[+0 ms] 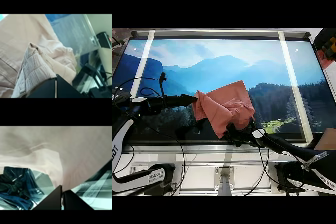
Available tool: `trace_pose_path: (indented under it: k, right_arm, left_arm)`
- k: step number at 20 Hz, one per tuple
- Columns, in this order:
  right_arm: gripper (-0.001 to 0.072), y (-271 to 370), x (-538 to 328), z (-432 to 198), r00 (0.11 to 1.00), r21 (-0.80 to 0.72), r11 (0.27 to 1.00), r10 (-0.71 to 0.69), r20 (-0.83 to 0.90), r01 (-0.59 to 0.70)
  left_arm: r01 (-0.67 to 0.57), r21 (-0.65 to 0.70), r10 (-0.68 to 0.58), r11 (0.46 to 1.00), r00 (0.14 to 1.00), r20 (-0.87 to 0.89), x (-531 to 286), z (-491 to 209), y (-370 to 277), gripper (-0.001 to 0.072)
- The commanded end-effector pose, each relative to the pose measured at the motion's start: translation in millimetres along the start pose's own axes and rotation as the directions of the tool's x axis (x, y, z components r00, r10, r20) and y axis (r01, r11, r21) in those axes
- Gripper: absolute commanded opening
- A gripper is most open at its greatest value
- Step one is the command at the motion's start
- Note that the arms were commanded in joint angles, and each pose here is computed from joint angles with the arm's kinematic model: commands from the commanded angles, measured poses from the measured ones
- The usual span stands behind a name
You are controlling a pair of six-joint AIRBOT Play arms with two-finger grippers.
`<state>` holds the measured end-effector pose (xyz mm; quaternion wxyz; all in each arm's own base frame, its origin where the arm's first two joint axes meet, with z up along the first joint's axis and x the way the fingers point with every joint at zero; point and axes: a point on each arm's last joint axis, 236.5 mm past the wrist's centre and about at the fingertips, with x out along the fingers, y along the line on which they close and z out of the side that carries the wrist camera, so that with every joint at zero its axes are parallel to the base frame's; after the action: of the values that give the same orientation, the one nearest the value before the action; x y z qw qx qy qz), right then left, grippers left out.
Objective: Fold the clothes and pants, and hang the long-sleeved shirts on hangers.
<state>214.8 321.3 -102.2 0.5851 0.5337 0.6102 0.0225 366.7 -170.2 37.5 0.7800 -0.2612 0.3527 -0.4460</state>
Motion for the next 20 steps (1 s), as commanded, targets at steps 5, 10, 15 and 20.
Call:
trace_pose_path:
  k: [5, 10, 15, 20]
  right_arm:
    - [0.0004, 51.9, -31.7, -3.6, 0.988, -0.129, 0.981, 0.152, 0.031, -0.146]
    - [0.0004, 128.6, -119.3, 56.0, 0.876, -0.133, 0.907, 0.421, 0.235, -0.4]
    - [0.0004, 133.6, -190.2, 152.9, 0.764, -0.163, 0.883, 0.464, 0.449, -0.441]
    - [0.0004, 142.3, -238.1, 197.4, 0.698, -0.243, 0.881, 0.471, 0.54, -0.407]
  left_arm:
    - [-0.145, 0.051, 0.146, 0.988, 0.989, -0.018, -3.6, 2.3, 31.6, 0.0003]
    - [-0.218, 0.204, 0.243, 0.954, 0.964, -0.106, -7.0, 24.6, 29.9, 0.0003]
    - [-0.184, 0.289, 0.213, 0.939, 0.974, -0.071, 6.2, 60.1, -3.4, 0.0003]
    - [-0.159, 0.36, 0.229, 0.919, 0.96, -0.162, 22.5, 36.8, -10.5, 0.0004]
